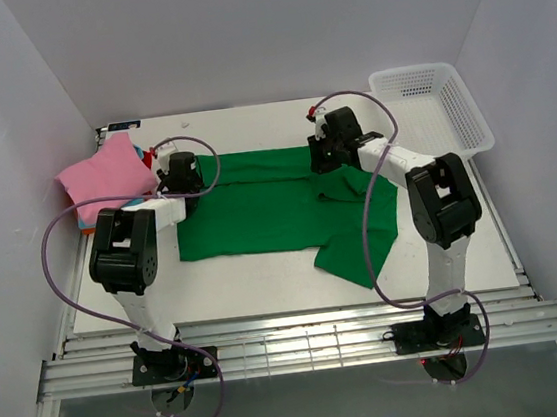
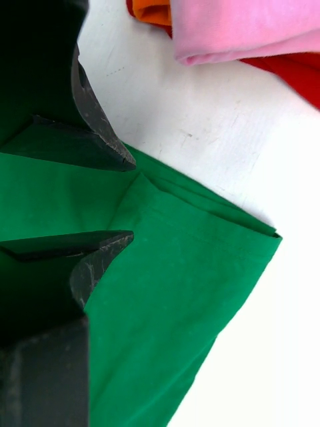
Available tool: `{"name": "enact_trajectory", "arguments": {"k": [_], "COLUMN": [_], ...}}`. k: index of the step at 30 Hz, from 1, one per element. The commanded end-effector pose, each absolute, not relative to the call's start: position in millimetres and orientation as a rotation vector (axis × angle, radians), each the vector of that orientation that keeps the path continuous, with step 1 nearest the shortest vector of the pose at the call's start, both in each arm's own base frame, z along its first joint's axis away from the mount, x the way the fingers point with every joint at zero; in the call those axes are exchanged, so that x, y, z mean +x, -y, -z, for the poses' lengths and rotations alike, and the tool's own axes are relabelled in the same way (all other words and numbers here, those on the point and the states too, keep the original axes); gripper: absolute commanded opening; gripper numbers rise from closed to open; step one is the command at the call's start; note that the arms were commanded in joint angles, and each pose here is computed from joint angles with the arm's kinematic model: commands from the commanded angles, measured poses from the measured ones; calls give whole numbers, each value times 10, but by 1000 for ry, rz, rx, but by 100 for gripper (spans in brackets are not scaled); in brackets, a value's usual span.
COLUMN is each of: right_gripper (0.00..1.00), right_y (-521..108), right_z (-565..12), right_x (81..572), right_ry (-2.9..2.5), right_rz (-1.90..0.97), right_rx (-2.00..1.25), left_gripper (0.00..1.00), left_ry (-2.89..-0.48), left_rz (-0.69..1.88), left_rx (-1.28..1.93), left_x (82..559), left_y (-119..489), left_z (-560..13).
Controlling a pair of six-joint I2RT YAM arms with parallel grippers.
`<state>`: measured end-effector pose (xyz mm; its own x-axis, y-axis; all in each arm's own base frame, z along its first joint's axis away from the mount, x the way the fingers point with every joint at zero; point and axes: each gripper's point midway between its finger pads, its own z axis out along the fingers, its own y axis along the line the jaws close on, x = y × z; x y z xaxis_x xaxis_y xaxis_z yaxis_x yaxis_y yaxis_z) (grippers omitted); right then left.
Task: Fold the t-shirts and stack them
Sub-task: Fold the tshirt
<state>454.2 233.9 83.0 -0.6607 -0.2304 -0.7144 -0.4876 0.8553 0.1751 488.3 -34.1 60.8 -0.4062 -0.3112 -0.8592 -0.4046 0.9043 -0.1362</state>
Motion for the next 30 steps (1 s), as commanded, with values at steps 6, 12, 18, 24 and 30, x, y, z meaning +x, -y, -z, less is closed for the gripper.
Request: {"name": "enact_trajectory", "arguments": {"k": [6, 12, 18, 24, 30], "right_gripper": [27, 27, 27, 26, 26], "right_y": [-2642, -2611, -2588, -2555, -2535], "right_z": [-1094, -1034, -975, -916, -854], "right_x": [4708, 4661, 4627, 4575, 4537], "right_ry": [-2225, -2236, -2245, -2256, -2267], "right_rz": [-511, -497, -490, -479, -476], "right_rx": [-565, -574, -577, -581, -581], "left_gripper": [51, 50, 50, 46, 40], "left_ry": [-1984, -1997, -1999, -1997, -1982], "left_rz": [-99, -72, -65, -71, -85], "left_rx": [-529, -529, -533, -537, -557], "left_x": [4980, 5021, 5030, 5030, 4969], "left_y": [245, 260, 247, 232, 194], "left_z": [-641, -572, -564, -565, -611]}}
